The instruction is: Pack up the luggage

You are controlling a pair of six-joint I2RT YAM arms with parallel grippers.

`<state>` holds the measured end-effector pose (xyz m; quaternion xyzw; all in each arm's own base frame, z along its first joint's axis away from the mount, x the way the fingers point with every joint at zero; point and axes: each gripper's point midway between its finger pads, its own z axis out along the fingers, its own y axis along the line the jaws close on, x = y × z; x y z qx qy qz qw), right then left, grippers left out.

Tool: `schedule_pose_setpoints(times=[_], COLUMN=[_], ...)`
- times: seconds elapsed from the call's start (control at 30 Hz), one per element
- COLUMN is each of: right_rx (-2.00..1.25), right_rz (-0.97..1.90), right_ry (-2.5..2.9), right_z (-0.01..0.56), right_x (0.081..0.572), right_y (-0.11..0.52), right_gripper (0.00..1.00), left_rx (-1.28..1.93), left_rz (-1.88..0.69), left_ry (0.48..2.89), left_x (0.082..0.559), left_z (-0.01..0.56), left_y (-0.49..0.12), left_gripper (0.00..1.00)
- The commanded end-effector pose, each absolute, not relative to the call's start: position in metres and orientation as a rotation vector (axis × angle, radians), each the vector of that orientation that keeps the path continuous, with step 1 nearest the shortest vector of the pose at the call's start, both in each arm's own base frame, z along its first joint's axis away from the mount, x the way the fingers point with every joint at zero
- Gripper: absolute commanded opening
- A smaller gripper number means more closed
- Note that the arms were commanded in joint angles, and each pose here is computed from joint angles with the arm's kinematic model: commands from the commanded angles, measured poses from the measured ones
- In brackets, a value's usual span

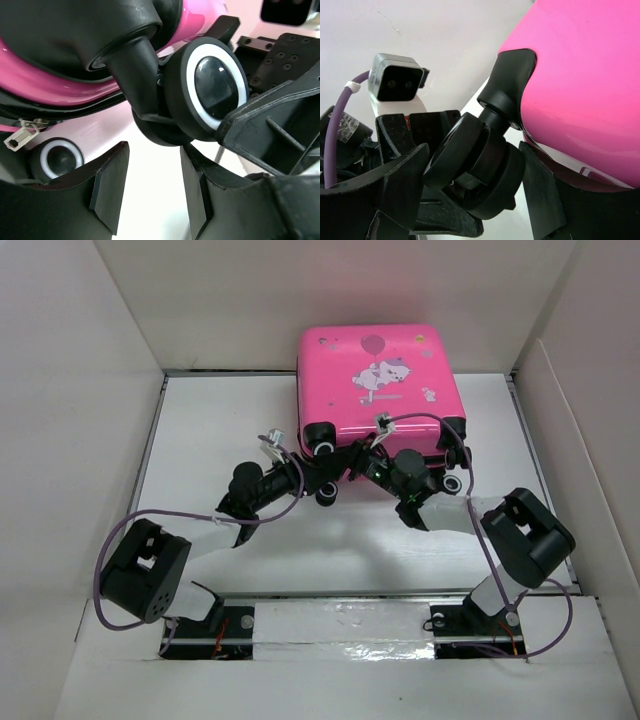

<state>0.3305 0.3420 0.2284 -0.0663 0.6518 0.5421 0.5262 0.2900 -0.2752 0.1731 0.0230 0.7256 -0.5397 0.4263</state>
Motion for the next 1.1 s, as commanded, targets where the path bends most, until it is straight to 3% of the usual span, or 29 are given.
schedule_pose_setpoints(times=[0.0,0.07,0.37,0.53,0.97,1.07], right_rx=[-0.14,-0.136,-0.185,-0.166,-0.182,-0.193], right_rz=[1.199,1.149,1.0,0.965,0.96,0.946], right_ry=[1.528,1.533,1.558,1.541,1.551,1.578], right_z=[0.246,0.247,0.253,0.264,0.265,0.262], right_x=[0.343,0.343,0.326,0.326,0.33,0.333], right_y=[0.337,0.334,0.325,0.315,0.321,0.324], right_gripper=[0.29,0.2,0.12,0.11,0.11,0.17], left_rx=[0.117,0.087,-0.051,-0.02,0.017,0.013], left_rz=[-1.292,-1.22,-0.832,-0.798,-0.835,-0.844], left_ry=[1.705,1.743,1.853,1.865,1.782,1.78], left_x=[0.295,0.298,0.313,0.322,0.348,0.354], left_z=[0.205,0.197,0.158,0.15,0.152,0.15], left_y=[-0.271,-0.263,-0.209,-0.212,-0.231,-0.235], left_gripper=[0.42,0.42,0.4,0.53,0.49,0.49])
